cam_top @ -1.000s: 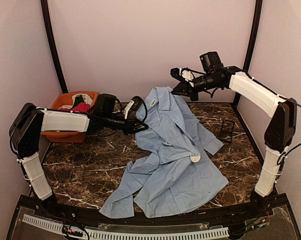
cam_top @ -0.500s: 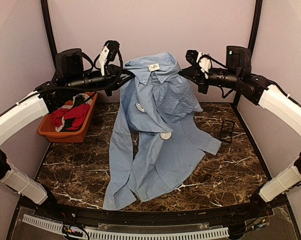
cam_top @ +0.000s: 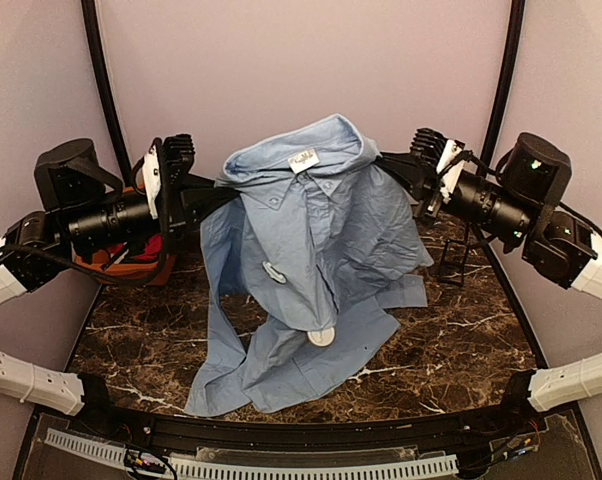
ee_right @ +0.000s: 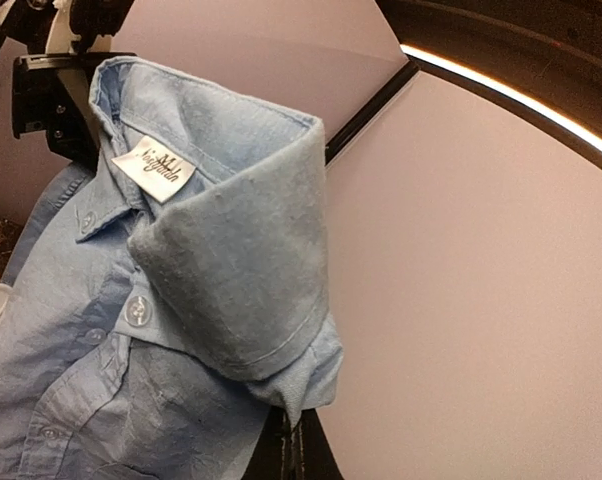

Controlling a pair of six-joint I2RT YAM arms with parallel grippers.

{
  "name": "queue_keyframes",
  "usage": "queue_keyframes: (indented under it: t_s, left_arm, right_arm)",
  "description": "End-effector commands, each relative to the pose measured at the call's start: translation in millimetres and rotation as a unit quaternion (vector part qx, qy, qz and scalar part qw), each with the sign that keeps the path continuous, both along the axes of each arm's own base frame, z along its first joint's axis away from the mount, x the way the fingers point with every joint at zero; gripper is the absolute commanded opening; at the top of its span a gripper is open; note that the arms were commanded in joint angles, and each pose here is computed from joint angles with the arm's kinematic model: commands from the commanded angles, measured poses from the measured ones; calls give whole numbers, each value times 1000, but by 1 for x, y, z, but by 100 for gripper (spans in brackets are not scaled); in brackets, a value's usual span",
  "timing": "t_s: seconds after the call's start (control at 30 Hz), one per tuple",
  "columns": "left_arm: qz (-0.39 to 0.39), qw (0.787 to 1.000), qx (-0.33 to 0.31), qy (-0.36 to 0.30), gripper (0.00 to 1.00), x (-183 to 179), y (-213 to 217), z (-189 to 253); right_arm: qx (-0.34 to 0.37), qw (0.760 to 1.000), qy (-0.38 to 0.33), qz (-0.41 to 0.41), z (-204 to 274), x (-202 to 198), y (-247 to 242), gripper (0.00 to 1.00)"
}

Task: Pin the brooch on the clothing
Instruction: Adjust the clothing with brooches at the center of the board.

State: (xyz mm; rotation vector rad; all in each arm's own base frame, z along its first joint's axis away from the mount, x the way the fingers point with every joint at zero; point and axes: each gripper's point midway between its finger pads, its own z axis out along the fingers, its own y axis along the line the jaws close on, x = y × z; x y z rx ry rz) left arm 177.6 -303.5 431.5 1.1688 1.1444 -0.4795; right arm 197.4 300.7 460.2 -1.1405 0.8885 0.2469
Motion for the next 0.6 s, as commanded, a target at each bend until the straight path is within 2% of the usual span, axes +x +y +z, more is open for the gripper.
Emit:
queue_keyframes:
  t_s: [0.0,0.13,0.33,0.43,0.57]
  left_arm:
    - [95,993,24,-68,1,27,21,12]
    - [211,969,64,-107,1,70,28,7]
    - [287,944,62,-154,1,88,40,23]
    - [287,942,51,-169,1,77,50,36]
    - [250,950,23,-184,1,51,57,56]
  right_arm:
    - [43,982,-55,-176,33,46,-24,0]
    - [34,941,-108,-320,36,87,-35,0]
    - [67,904,-147,-395,58,95,-54,0]
    - [96,900,-154,-396,72,80,-68,0]
    - [123,911,-167,-356,89,48,-75,0]
